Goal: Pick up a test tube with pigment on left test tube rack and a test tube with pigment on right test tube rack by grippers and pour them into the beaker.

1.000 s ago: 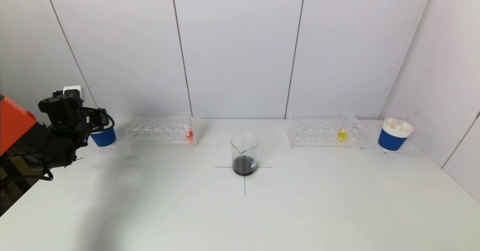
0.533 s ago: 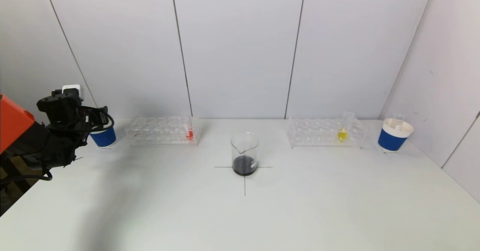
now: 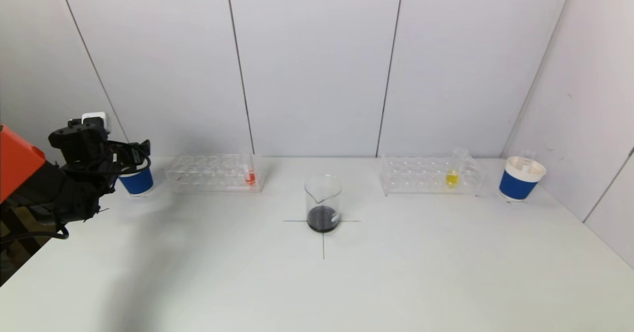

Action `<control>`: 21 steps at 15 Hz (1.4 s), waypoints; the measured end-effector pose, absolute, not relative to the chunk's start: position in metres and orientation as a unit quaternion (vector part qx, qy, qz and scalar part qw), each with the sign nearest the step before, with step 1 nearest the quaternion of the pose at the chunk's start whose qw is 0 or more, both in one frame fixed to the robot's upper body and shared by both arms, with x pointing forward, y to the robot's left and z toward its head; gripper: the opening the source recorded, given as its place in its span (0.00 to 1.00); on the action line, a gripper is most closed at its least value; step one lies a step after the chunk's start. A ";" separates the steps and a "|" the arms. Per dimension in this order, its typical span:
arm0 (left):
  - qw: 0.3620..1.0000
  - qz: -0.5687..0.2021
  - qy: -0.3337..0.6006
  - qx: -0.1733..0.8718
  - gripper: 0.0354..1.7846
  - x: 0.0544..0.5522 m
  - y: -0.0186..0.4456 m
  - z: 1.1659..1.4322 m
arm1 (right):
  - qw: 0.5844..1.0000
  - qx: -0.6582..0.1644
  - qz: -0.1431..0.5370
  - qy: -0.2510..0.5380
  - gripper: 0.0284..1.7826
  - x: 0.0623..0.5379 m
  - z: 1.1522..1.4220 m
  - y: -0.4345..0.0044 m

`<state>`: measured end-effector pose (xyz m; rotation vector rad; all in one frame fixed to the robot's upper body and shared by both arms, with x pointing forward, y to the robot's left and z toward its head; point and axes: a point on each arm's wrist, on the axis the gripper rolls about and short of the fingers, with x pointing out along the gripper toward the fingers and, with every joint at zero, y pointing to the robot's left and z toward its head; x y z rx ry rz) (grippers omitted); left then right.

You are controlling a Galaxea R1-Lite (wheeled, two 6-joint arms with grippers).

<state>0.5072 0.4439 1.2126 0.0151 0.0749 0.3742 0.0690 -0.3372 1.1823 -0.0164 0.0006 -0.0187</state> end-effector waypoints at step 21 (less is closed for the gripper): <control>0.983 0.182 0.008 0.004 0.99 0.479 0.433 1.272 | 1.000 -0.008 -0.009 0.000 0.99 0.069 1.182 -0.337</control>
